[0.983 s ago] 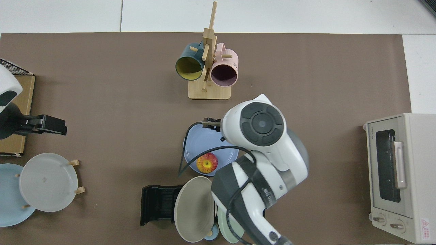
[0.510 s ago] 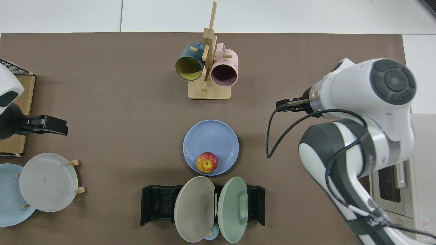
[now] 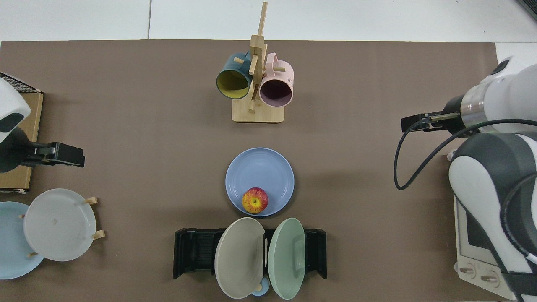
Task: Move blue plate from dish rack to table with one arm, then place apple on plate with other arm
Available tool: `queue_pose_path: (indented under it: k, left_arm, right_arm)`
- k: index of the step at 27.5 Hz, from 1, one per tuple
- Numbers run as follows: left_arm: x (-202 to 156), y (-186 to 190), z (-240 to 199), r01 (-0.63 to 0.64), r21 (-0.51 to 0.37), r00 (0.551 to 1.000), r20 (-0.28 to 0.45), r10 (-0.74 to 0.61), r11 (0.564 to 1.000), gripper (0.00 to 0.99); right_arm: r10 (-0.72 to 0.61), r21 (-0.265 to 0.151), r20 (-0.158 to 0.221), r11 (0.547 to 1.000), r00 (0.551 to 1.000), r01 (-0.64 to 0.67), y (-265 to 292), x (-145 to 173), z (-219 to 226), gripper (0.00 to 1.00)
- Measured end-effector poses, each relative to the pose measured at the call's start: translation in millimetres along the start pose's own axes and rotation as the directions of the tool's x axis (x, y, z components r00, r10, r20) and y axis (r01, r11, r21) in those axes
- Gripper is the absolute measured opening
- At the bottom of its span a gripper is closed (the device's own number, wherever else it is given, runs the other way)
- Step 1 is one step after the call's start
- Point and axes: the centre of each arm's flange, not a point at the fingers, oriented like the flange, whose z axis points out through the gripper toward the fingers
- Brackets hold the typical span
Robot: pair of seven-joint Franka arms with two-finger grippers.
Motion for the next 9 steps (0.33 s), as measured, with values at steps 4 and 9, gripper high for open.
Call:
queue_pose_path:
  k: [4,9]
  left_arm:
    - [0.0,0.5,0.0,-0.001,0.0,1.0,0.0,0.001,1.0,0.991]
    - [0.0,1.0,0.0,-0.002,0.0,1.0,0.0,0.002,1.0,0.991]
  right_arm:
    - [0.026,-0.002,0.031,1.0,0.999,-0.026,15.3,-7.0,-6.9,1.0]
    - [0.053,-0.005,0.063,0.999,0.997,-0.053,31.4,-12.6,-8.7,1.0]
